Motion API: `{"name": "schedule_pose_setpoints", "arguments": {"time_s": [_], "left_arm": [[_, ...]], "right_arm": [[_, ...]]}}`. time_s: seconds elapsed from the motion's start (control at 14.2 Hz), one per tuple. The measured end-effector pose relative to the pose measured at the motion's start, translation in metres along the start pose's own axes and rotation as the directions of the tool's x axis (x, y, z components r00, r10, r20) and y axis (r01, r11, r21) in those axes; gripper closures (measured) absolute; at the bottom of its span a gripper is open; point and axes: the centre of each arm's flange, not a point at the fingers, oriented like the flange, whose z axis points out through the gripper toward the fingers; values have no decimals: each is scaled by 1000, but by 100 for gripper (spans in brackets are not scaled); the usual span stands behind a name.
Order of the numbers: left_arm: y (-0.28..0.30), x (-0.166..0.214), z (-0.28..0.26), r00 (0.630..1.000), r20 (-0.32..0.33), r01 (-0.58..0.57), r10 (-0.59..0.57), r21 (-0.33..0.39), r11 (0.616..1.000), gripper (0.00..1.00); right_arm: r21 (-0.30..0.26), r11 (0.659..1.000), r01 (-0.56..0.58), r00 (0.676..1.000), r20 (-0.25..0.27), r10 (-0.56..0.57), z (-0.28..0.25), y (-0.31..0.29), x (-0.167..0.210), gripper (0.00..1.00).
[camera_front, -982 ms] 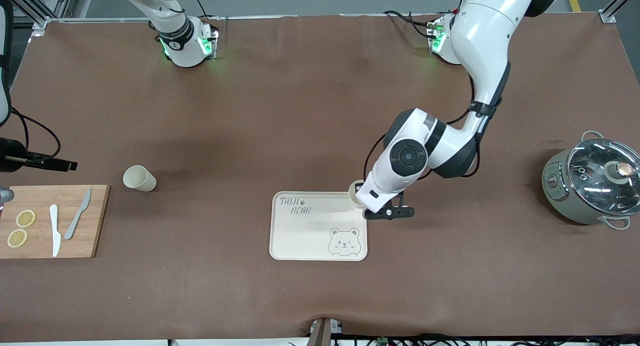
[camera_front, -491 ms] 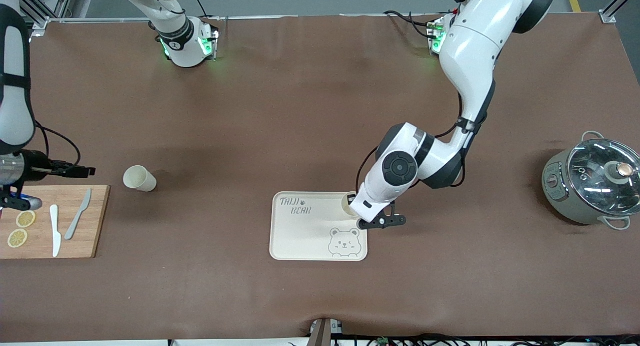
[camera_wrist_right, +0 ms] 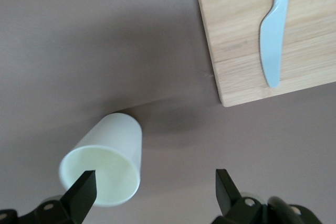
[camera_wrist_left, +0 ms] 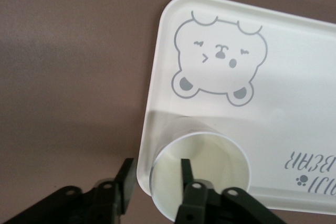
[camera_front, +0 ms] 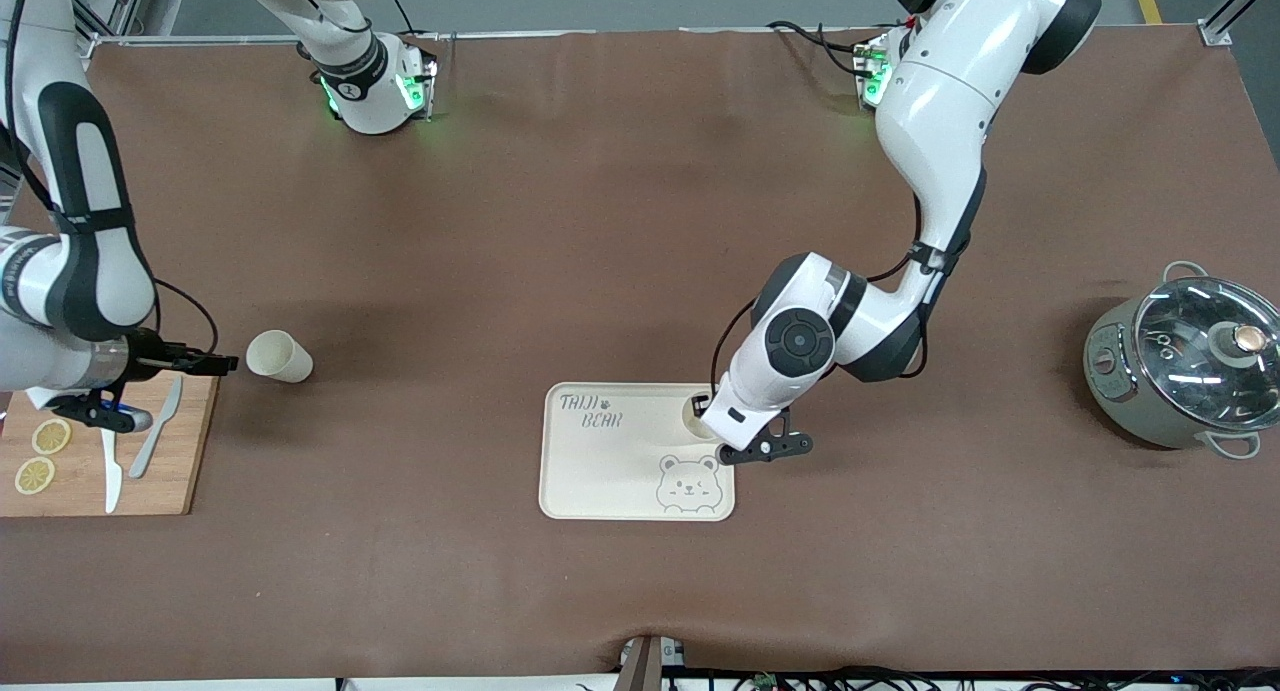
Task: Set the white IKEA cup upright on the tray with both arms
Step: 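Release the cup upright on the tray while the right gripper reaches the other cup, then grasp the second white cup with the right gripper while the left withdraws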
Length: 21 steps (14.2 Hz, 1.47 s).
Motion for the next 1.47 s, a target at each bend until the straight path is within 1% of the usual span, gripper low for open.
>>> {"name": "schedule_pose_setpoints", "arguments": {"time_s": [0.07, 0.14, 0.28, 0.35, 0.42, 0.49, 0.56, 0.63, 0.7, 0.91, 0.98, 1.05, 1.19, 1.26, 1.33, 1.4, 1.47], "left_arm": [[0, 4, -7, 1000, -12, 3, -3, -7, 1000, 44], [-1, 9, -19, 1000, -29, 7, -8, -17, 1000, 35], [-10, 22, -58, 998, -66, 20, -22, -28, 999, 15], [-21, 29, -82, 996, -83, 15, -16, -9, 1000, 5], [-36, 36, -108, 996, -91, 0, 1, 16, 1000, 0], [-51, 41, -132, 996, -91, -12, 15, 35, 999, 0], [-66, 45, -154, 996, -87, -14, 18, 50, 999, 0], [-81, 48, -173, 996, -82, -10, 15, 63, 998, 0], [-96, 50, -191, 997, -77, -12, 18, 74, 997, 0], [-139, 56, -234, 998, -63, 2, 4, 101, 995, 0], [-158, 58, -249, 998, -57, 22, -16, 110, 994, 0], [-178, 61, -263, 998, -53, 49, -42, 118, 992, 0], [-221, 65, -292, 996, -51, 83, -77, 129, 988, 0], [-239, 64, -305, 996, -45, 78, -72, 136, 988, 0], [-255, 62, -318, 998, -36, 65, -60, 143, 988, 0], [-268, 59, -330, 998, -27, 55, -51, 150, 987, 0], [-281, 55, -341, 999, -17, 49, -47, 156, 987, 0]], "right_arm": [[7, 1000, -3, 1000, 8, 3, 11, -1, -4, 0], [15, 1000, -6, 1000, 19, 5, 17, -2, -7, 0], [20, 1000, -6, 1000, 30, 5, 22, -4, -12, 0], [22, 1000, -7, 999, 33, 6, 24, -4, -14, 0], [22, 1000, -7, 999, 39, 7, 26, -4, -16, 0], [25, 1000, -10, 999, 47, 8, 29, -4, -19, 0], [35, 999, -15, 998, 54, 14, 33, -5, -21, 7], [43, 999, -20, 998, 60, 18, 35, -5, -23, 7], [51, 998, -25, 998, 62, 22, 36, -6, -23, 14], [74, 997, -38, 997, 64, 33, 38, -7, -24, 45], [79, 996, -40, 997, 65, 35, 39, -7, -24, 45], [82, 996, -42, 997, 66, 37, 39, -8, -25, 50], [84, 996, -44, 997, 63, 38, 39, -8, -24, 72], [85, 995, -45, 997, 60, 40, 39, -8, -24, 72], [89, 995, -47, 998, 57, 42, 39, -8, -24, 76], [94, 994, -49, 998, 54, 45, 39, -8, -23, 76], [98, 994, -52, 998, 53, 47, 39, -8, -23, 82]]}}
